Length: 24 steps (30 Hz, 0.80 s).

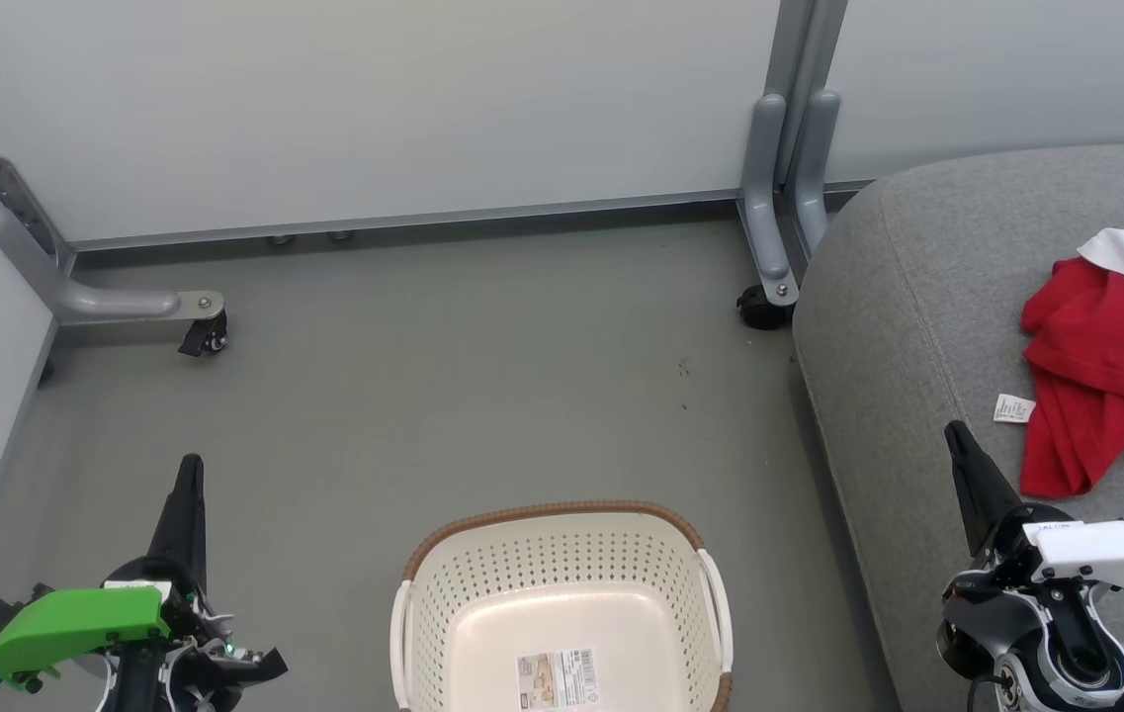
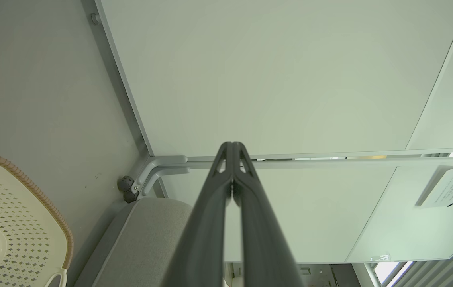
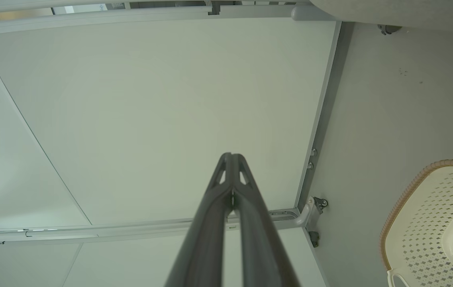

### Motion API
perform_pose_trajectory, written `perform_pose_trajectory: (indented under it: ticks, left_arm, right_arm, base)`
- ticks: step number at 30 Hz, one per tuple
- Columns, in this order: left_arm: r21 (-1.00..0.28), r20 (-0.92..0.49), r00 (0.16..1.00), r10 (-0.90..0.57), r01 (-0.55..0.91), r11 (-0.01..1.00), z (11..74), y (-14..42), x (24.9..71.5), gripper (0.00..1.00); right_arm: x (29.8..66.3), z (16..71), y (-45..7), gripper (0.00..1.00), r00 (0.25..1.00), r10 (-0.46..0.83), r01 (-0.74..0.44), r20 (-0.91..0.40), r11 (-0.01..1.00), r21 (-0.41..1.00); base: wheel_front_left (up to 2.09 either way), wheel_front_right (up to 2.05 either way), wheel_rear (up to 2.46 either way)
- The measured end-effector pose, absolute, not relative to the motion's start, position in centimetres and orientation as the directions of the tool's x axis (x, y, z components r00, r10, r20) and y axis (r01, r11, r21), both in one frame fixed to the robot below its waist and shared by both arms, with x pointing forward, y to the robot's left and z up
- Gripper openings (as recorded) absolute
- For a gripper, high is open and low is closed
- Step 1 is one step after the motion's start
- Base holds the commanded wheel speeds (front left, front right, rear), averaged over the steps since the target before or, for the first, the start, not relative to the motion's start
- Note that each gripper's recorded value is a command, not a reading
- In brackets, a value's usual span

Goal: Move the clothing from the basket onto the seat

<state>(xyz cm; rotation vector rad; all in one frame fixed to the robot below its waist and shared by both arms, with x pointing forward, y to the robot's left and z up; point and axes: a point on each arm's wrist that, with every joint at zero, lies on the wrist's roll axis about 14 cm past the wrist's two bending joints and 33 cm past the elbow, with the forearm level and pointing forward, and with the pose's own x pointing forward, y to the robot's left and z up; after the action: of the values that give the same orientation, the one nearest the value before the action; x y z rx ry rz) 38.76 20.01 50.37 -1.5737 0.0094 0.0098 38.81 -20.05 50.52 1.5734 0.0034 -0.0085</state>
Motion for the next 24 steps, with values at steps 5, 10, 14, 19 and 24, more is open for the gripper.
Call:
perform_pose_trajectory:
  ticks: [5,10,14,19,24]
  left_arm:
    - [-1.000,-0.012,1.000,0.000,-0.012,-0.003,50.37,20.01,38.76,0.00]
    - [-1.000,-0.012,1.000,0.000,-0.012,-0.003,50.37,20.00,38.76,0.00]
    - [-1.000,-0.012,1.000,0.000,-0.012,-0.003,50.37,20.00,38.76,0.00]
    - [-1.000,-0.012,1.000,0.000,-0.012,-0.003,50.37,20.00,38.76,0.00]
    - [-1.000,-0.012,1.000,0.000,-0.012,-0.003,50.37,20.00,38.76,0.00]
  right_arm:
    - [38.81,50.52,-20.03,0.00,1.000,-0.001,0.007,-0.007,-0.003,1.000]
    - [38.80,50.51,-20.03,0.00,1.000,-0.001,0.008,-0.008,-0.004,1.000]
    - [38.80,50.51,-20.02,0.00,1.000,0.000,0.008,-0.008,-0.004,1.000]
    - [38.81,50.51,-20.02,0.00,1.000,0.000,0.008,-0.008,-0.004,1.000]
    - [38.81,50.51,-20.03,0.00,1.000,-0.001,0.008,-0.008,-0.004,1.000]
  base:
    - [0.00,0.00,0.00]
    - [0.00,0.00,0.00]
    - [0.00,0.00,0.00]
    - [0.00,0.00,0.00]
    - [0.00,0.00,0.00]
